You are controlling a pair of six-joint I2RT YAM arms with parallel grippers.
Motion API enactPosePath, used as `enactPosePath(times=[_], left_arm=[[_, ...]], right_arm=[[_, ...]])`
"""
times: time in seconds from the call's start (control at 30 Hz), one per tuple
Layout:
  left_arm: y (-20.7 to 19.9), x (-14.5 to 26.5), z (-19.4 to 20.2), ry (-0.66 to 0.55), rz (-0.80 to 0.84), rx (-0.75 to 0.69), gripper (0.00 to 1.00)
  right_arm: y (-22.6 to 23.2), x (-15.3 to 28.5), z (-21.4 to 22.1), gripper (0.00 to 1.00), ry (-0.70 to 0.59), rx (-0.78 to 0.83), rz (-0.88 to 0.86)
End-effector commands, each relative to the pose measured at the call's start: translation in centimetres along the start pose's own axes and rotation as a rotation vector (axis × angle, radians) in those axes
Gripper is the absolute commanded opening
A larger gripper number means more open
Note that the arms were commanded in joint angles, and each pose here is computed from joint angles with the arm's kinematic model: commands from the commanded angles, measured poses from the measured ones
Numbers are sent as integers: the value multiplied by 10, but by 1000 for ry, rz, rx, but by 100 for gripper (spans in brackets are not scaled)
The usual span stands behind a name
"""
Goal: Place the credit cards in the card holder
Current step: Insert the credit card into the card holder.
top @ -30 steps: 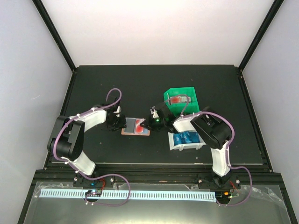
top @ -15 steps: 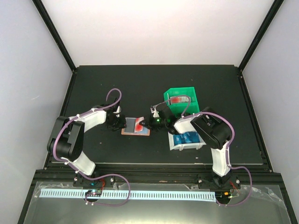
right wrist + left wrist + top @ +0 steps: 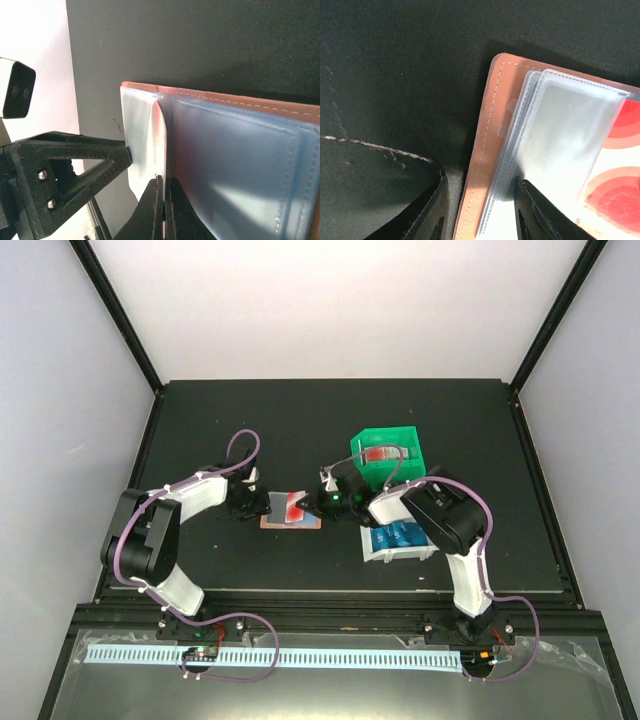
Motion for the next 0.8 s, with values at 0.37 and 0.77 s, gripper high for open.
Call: enactPosePath(times=[0.37,0.77], left_arm=[[10,-11,7,51,-58,13,38],[7,-13,8,60,-47,11,40]], right_arm=[[-12,-18,3,1,19,-1,94],[-24,-28,14,6,91,-74,194]])
Point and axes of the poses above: each gripper's point midway between its finger pads, its own x axis back along the fingers, its own y axis along the line the jaws close on, z = x × y, the point moved 10 cm from there along x, back along the fingers, and after that the axes turned 9 degrees about x, right-handed, at the moved point
